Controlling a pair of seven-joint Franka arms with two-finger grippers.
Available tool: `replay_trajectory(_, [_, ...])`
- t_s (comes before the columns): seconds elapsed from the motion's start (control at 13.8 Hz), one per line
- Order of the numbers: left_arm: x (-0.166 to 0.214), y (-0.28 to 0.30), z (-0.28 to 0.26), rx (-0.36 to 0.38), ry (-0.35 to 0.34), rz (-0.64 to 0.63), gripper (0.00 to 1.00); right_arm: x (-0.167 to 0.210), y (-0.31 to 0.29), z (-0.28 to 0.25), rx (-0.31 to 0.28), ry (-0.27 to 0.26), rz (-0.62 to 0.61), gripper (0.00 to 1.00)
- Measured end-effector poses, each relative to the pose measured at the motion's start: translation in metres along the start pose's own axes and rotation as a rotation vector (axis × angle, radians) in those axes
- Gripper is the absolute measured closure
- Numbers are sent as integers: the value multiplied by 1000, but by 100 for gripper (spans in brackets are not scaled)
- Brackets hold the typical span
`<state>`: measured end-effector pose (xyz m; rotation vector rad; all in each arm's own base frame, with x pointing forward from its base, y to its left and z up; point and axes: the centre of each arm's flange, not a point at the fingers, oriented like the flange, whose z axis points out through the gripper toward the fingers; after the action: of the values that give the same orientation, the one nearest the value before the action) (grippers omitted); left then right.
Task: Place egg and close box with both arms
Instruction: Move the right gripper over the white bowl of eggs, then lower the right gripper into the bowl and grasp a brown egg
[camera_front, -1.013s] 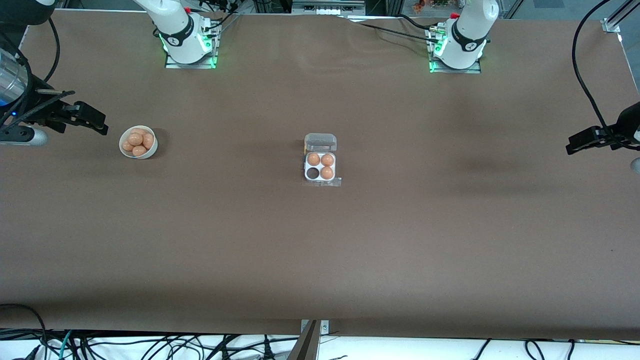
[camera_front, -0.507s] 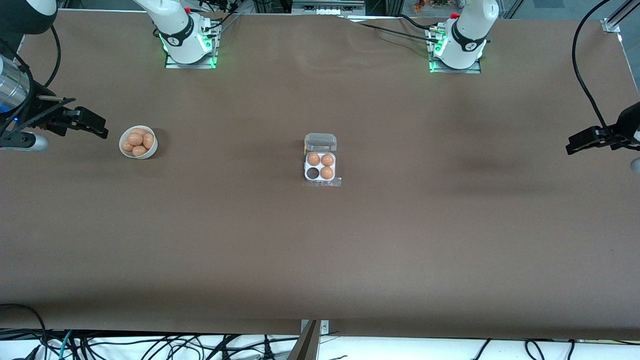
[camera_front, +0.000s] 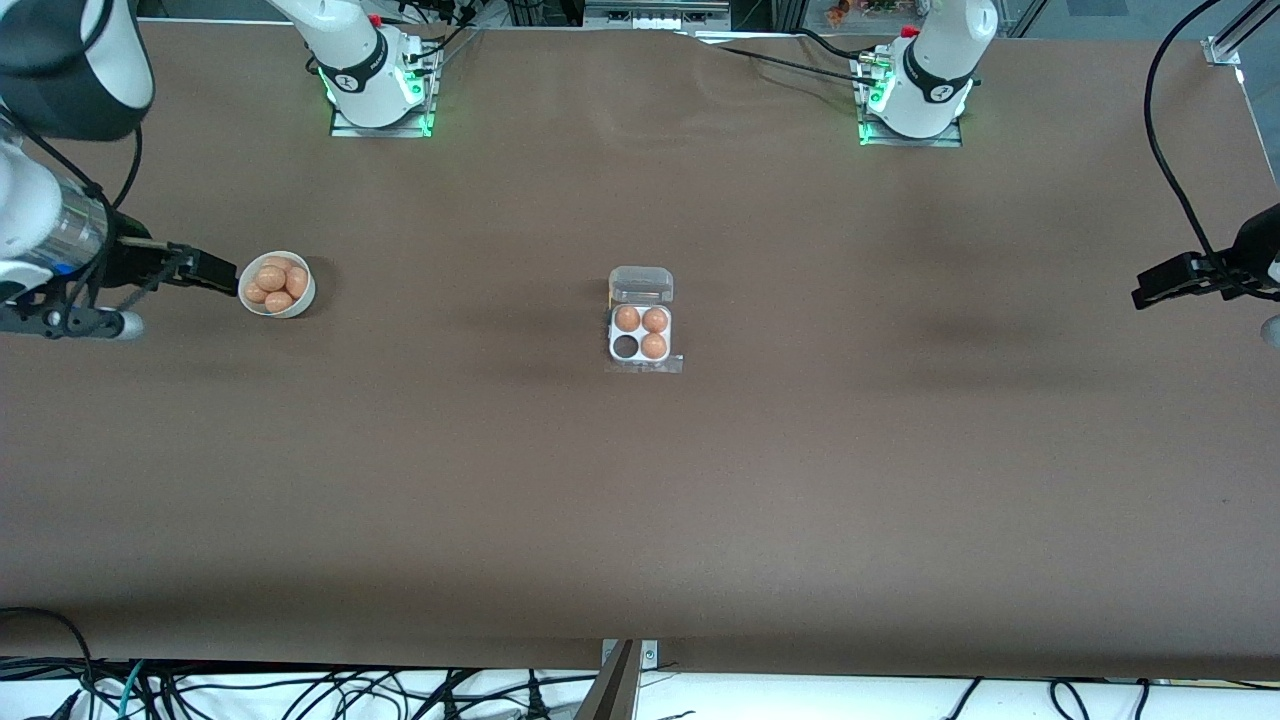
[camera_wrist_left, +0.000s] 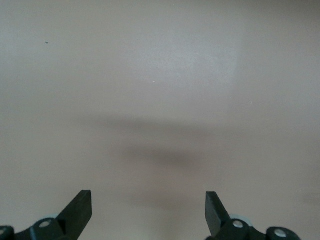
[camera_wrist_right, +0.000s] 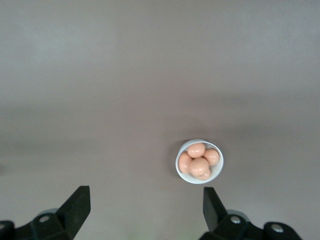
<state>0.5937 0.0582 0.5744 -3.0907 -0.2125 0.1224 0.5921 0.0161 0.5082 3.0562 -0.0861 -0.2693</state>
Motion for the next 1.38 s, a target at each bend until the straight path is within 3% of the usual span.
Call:
replay_trajectory(0.29, [0,0,0,0,0,0,0,15,8,46,-110,-80,41,0])
replay_trajectory(0.58, [0,0,0,0,1,0,0,15,10,106,-222,-109,90,0])
replay_trajectory(0.94, [0,1,0,0,1,2,0,-19,0,227,-267,-135,143,0])
replay_trajectory(1.38, [0,2,0,0,1,4,0,-62,4,267,-342,-215,95,0])
